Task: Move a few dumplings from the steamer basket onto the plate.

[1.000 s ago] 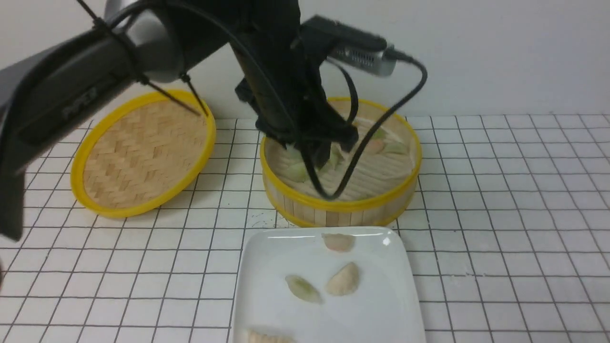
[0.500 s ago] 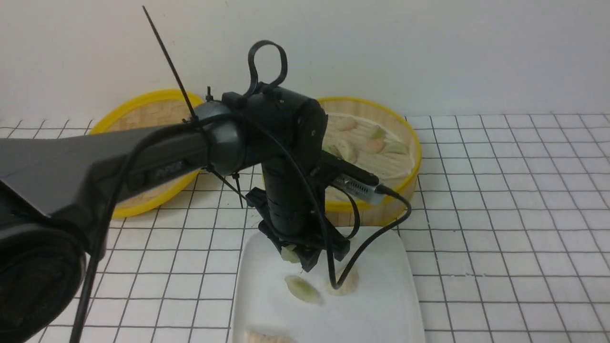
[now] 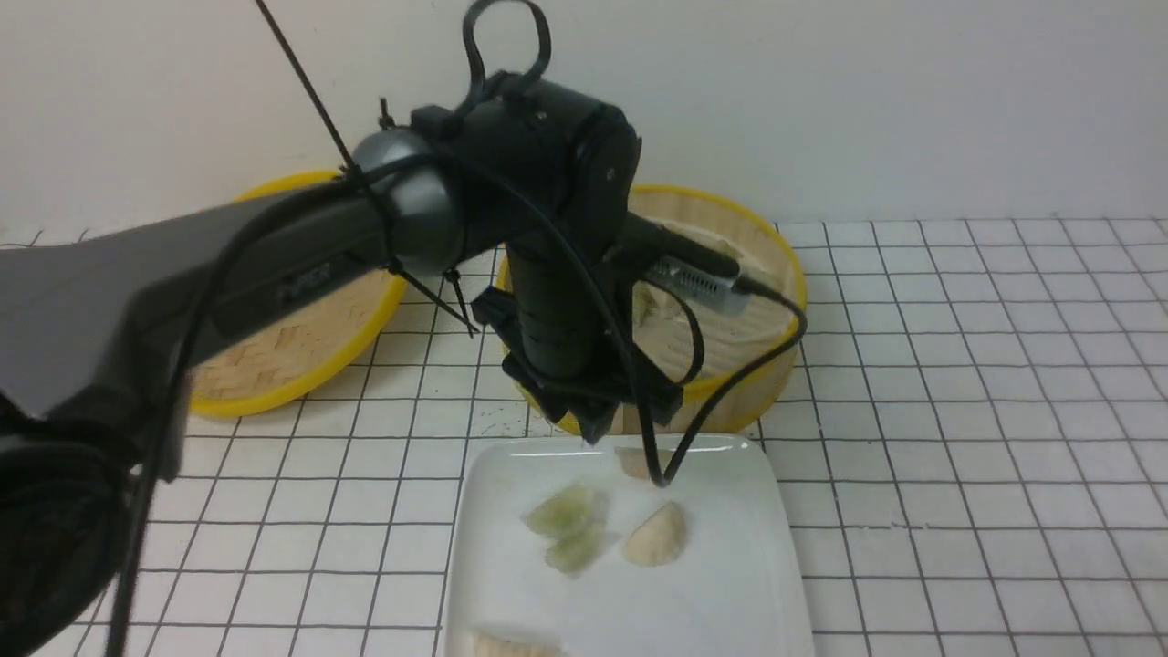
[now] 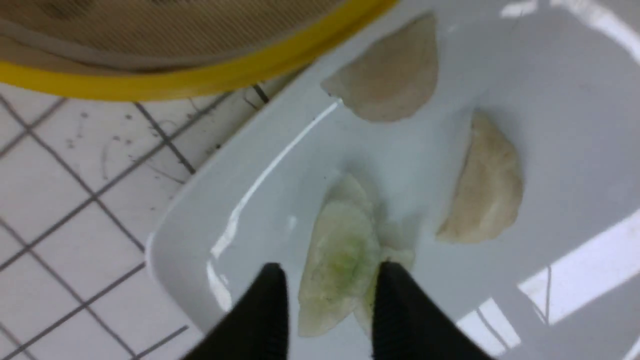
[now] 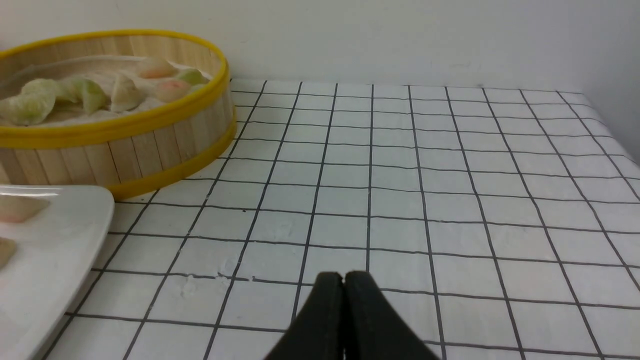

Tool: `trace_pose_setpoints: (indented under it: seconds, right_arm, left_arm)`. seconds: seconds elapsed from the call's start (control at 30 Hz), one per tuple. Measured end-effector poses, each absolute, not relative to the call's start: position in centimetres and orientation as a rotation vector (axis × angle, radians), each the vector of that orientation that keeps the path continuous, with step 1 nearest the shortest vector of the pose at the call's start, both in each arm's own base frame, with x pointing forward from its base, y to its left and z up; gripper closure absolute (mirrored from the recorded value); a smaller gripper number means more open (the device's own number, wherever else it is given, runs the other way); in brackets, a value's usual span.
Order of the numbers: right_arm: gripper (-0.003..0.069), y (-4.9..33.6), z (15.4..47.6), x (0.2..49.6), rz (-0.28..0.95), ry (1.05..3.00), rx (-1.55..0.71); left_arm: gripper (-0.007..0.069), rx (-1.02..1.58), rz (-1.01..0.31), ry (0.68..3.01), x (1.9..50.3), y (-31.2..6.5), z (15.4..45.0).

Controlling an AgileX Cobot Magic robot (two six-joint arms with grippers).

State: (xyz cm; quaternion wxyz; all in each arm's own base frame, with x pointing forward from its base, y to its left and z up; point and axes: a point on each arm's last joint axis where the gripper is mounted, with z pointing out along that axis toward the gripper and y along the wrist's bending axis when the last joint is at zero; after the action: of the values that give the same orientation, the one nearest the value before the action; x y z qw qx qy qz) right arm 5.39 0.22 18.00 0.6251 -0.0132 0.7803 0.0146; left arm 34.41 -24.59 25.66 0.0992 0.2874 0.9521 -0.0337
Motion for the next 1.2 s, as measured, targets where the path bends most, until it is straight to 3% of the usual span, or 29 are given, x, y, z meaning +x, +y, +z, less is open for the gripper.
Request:
trace_pose_setpoints:
  seconds: [0.03,0.07,0.2,0.27,0.5,0.77,1.03,1.2]
  right_arm:
    - [0.0669,0.2,18.0,5.4,0.033,1.790,-0.030]
    - [0.0669,0.2,18.0,5.4,0.033,1.790,-0.030]
    - [0.0669,0.2,18.0,5.4,0.033,1.790,-0.030]
    - [0.0669,0.2,18.0,5.4,0.033,1.790,-0.031]
    - [0.0669,0.2,18.0,5.4,0.033,1.790,-0.031]
    - [0.0669,0.2,18.0,5.4,0.033,1.790,-0.031]
    - [0.0669,0.2,18.0,5.4,0.033,1.790,-0.031]
    - [0.0669,0.2,18.0,5.4,0.033,1.790,-0.031]
  left_arm:
    - [0.0557,0.816,-0.123,2.780,33.6,-24.0,27.9]
    - [0.0583,0.798,-0.134,2.764,33.1,-23.7,28.8]
    - [0.0629,0.697,-0.222,2.613,28.9,-20.7,34.9]
    - [0.0631,0.650,-0.274,2.511,26.6,-19.0,36.4]
    - [0.0631,0.575,-0.378,2.258,21.3,-15.3,37.3]
    - [0.0631,0.548,-0.415,2.152,17.2,-12.3,39.1]
    - [0.0631,0.535,-0.342,1.960,12.5,-8.1,42.5]
    - [0.0631,0.518,-0.311,1.895,10.2,-6.1,42.1]
